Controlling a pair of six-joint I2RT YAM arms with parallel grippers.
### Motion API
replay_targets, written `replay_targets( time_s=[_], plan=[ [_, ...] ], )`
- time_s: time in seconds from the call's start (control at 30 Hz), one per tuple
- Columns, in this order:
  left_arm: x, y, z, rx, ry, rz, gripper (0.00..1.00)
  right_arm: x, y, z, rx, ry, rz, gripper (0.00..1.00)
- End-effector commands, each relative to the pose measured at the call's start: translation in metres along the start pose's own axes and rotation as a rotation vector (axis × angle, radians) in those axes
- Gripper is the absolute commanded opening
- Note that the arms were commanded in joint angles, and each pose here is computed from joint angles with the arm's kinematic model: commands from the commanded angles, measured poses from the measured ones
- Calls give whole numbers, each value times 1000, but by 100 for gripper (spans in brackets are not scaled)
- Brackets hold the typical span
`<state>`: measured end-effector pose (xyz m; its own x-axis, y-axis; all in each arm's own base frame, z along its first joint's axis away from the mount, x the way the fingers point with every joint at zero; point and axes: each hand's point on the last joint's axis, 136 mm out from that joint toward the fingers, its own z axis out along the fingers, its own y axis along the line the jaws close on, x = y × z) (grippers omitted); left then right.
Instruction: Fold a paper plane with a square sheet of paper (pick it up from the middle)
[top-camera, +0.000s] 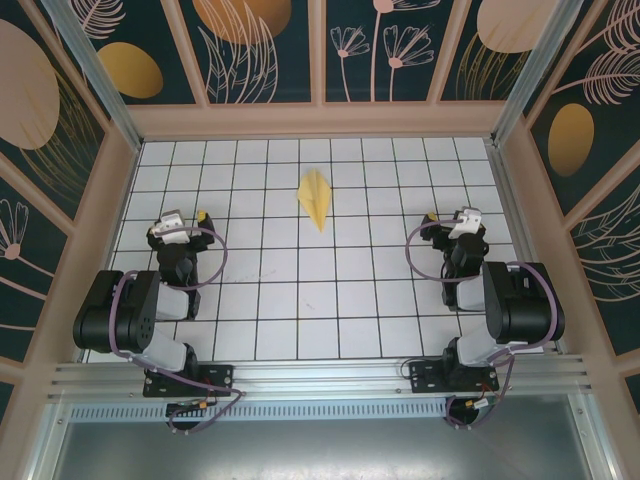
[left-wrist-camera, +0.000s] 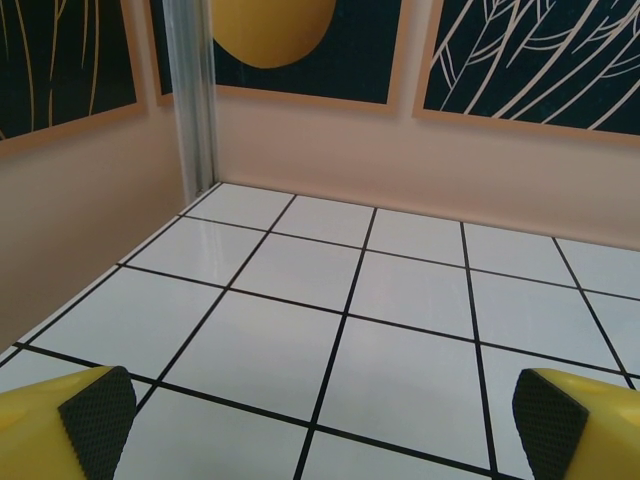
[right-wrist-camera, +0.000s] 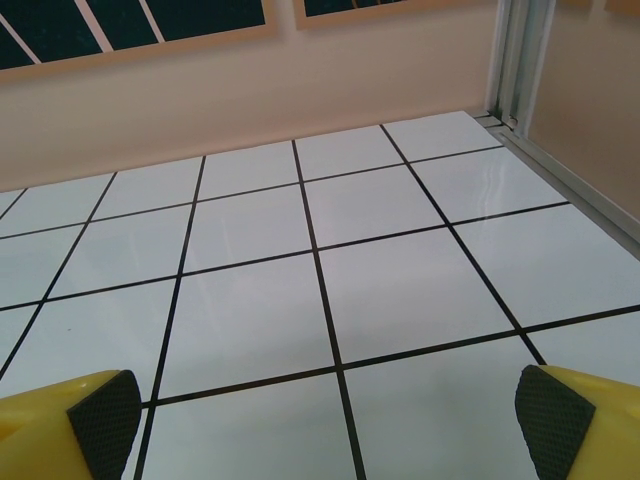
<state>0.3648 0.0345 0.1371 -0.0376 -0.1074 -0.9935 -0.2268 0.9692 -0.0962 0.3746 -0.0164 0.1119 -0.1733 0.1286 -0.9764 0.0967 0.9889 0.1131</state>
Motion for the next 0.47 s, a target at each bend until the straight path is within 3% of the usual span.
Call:
replay_targets(
  time_s=[0.0, 0.43],
  plan=[
    [-6, -3, 1, 25, -27, 6, 98, -9, 3, 0, -23, -42, -10, 99],
    [-2, -15, 6, 81, 2, 30, 99, -9, 4, -1, -25, -44, -10, 99]
  ],
)
